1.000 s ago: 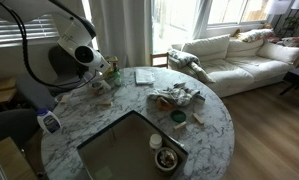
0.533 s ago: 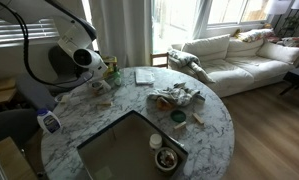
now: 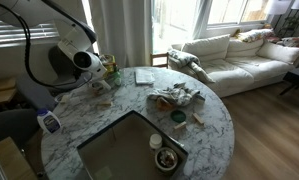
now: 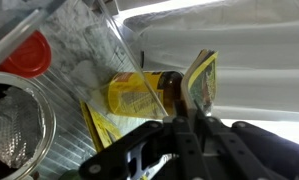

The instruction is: Place a book on the brown bottle

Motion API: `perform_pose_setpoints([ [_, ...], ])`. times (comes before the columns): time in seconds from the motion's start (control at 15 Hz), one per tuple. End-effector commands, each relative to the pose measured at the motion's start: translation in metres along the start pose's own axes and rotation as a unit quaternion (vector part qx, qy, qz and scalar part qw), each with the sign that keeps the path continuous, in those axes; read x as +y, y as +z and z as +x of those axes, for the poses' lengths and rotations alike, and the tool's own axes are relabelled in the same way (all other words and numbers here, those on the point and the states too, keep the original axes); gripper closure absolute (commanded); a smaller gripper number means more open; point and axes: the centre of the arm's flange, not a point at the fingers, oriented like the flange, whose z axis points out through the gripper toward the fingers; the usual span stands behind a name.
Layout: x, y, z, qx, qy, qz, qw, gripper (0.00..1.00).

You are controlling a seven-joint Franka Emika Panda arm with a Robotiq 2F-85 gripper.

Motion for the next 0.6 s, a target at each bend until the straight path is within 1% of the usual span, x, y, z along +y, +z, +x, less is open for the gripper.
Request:
perform_pose_setpoints([
  [0.0,0.0037,0.0116,-0.0019,0.0,0.01,0.01,0.9999,0.98],
  [0.27,0.0002,0.0165,-0.0011,0.008,0.016,0.019,0.9997,0.98],
  [0.53,-0.0011,0.0197,-0.0012,0.005,0.019,0.018,0.9996,0.98],
])
